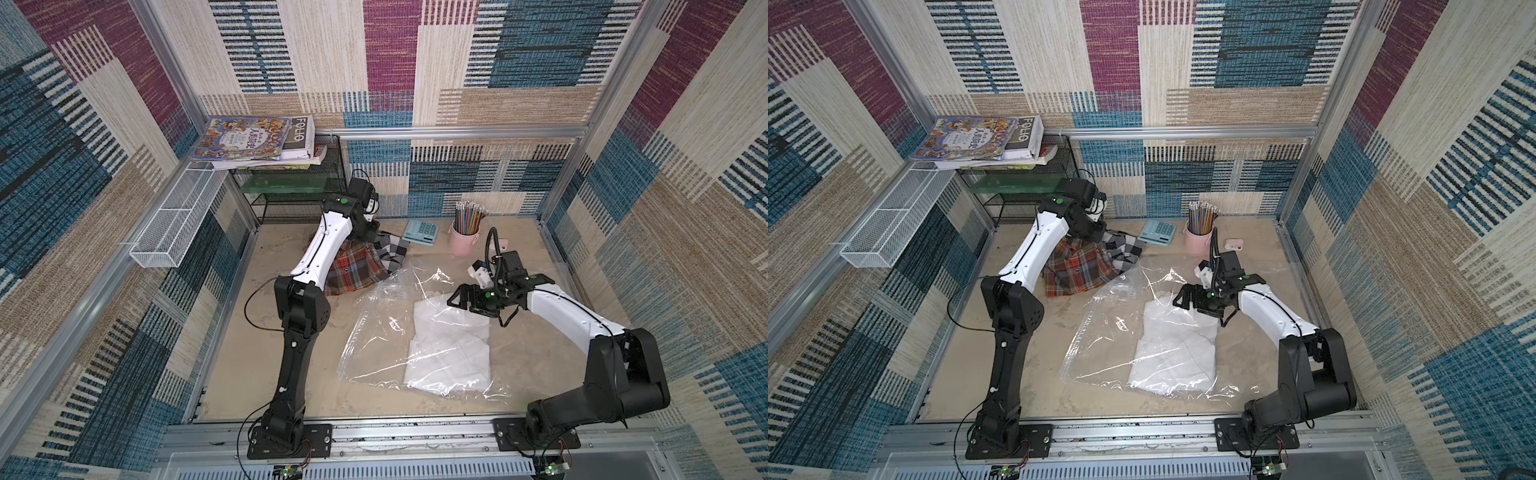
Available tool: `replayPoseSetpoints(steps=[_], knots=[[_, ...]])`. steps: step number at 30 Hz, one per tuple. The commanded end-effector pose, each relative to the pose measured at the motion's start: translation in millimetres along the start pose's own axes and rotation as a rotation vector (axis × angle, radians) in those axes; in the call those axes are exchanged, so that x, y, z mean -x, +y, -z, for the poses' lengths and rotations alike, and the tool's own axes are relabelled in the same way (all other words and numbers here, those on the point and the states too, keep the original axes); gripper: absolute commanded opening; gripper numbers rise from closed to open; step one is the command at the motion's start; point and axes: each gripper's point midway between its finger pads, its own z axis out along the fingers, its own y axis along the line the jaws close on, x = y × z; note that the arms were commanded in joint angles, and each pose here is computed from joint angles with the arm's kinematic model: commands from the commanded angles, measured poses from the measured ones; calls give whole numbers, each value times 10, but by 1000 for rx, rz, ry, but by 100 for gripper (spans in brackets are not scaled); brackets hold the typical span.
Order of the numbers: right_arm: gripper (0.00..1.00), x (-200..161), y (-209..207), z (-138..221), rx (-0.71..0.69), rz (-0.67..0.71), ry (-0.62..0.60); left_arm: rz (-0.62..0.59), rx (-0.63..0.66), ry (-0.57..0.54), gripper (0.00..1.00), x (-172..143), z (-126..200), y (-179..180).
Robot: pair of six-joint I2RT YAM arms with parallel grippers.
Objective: Take the shirt out of the vacuum bag
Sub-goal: Pick up the shirt from the center of the board, then place the shirt at the center of the board.
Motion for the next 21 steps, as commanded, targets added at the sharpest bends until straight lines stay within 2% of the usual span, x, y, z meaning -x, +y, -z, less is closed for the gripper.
replayPoseSetpoints(steps=[1, 7, 15, 18, 21], knots=[[96, -192, -165, -16, -41, -30, 52, -32, -23, -16, 0, 53, -40, -146], [96, -433, -473, -39, -79, -118, 75, -108, -30, 33, 0, -66, -230, -400], [96, -460, -523, -43, -74, -122, 67, -128, -80, 60, 0, -135, -409, -642], [96, -449, -531, -51, -74, -123, 68, -137, -77, 65, 11, -145, -488, -698], [96, -456, -550, -50, -78, -129, 69, -111, -77, 71, 28, -157, -503, -692]])
